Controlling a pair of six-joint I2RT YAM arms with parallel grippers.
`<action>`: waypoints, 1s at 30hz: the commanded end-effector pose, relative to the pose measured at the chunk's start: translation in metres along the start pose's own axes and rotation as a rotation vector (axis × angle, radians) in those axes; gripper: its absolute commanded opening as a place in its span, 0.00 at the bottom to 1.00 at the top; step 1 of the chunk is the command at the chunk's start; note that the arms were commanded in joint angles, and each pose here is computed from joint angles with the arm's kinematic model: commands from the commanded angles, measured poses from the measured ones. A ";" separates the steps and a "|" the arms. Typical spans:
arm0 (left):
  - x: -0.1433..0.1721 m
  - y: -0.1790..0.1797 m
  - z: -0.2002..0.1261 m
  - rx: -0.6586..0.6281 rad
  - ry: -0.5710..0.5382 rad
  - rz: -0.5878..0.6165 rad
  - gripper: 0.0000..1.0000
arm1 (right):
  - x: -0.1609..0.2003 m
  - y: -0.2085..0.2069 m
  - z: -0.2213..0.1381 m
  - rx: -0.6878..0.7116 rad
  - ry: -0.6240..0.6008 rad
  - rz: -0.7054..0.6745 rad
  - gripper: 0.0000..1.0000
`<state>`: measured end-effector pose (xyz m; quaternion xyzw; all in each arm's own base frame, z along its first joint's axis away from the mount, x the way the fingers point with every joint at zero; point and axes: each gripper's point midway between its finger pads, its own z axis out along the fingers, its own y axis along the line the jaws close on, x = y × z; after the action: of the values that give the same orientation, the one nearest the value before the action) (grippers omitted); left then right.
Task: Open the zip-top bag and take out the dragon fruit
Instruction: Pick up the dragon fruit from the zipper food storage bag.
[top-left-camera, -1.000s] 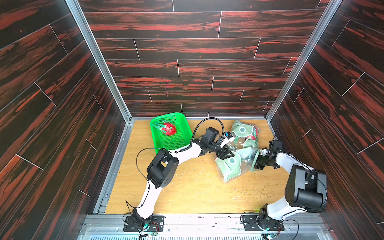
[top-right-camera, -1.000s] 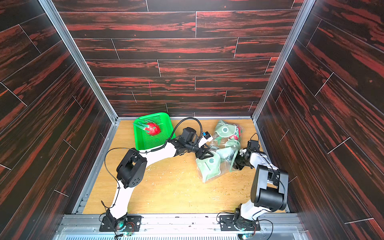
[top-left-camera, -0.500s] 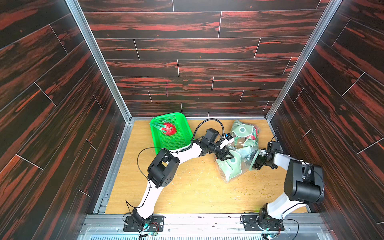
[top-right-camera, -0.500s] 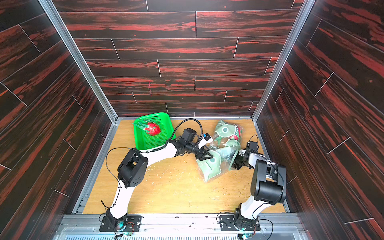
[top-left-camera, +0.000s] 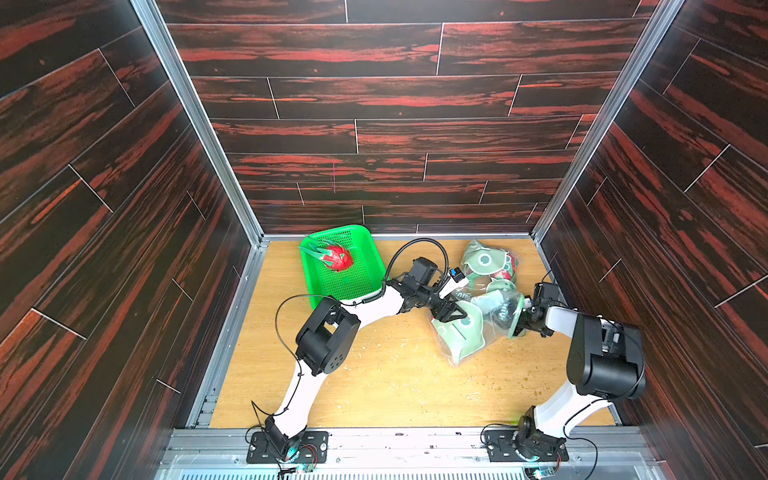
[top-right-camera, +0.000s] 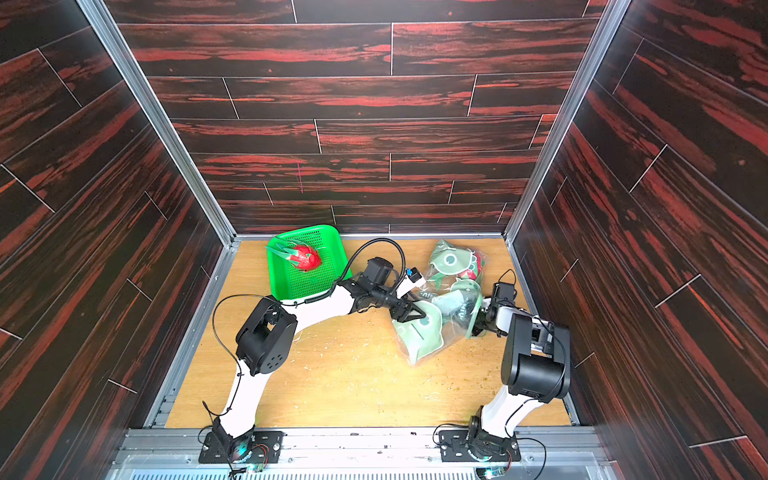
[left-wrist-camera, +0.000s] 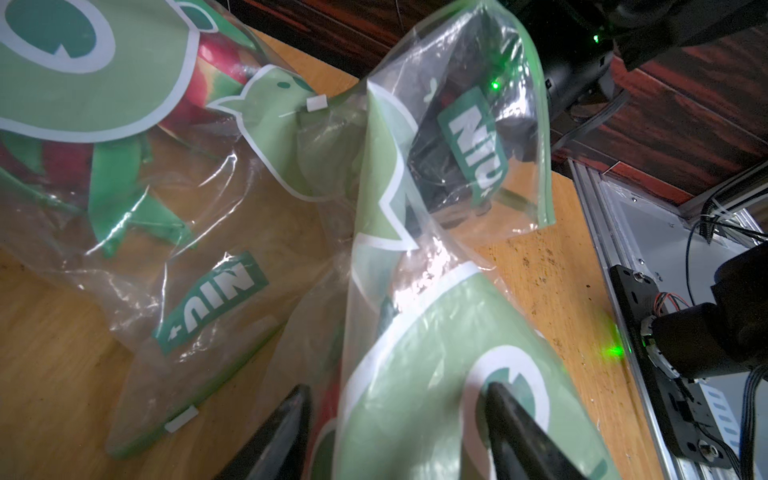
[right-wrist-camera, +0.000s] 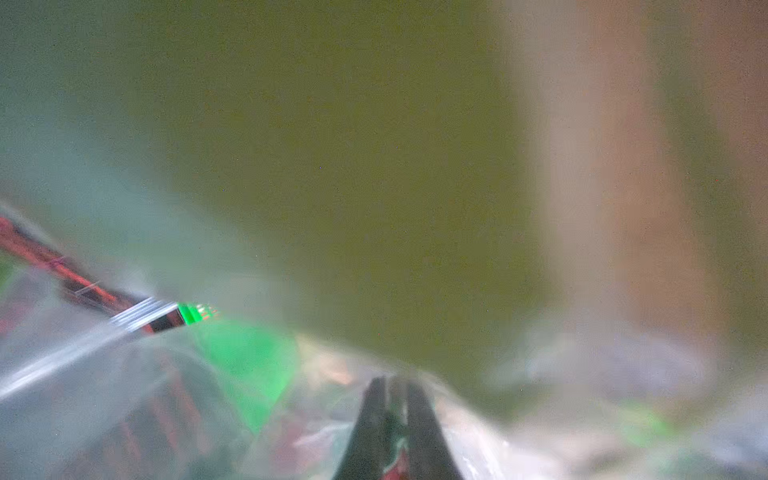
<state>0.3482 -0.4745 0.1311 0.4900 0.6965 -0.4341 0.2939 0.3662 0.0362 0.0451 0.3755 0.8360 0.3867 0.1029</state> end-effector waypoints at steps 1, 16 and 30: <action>-0.009 -0.009 -0.004 0.019 -0.013 0.030 0.68 | 0.003 -0.004 -0.001 0.020 0.009 -0.001 0.04; -0.039 -0.010 -0.050 -0.080 -0.169 -0.115 0.81 | 0.033 0.075 -0.057 0.007 -0.050 -0.201 0.00; -0.023 -0.018 -0.064 -0.090 -0.212 -0.235 0.94 | 0.091 0.189 -0.123 -0.036 -0.095 -0.516 0.00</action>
<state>0.3416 -0.4270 0.1737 0.3500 0.7458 -0.4659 0.3227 0.3613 0.1020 0.2482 0.1921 0.8908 0.3393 0.2335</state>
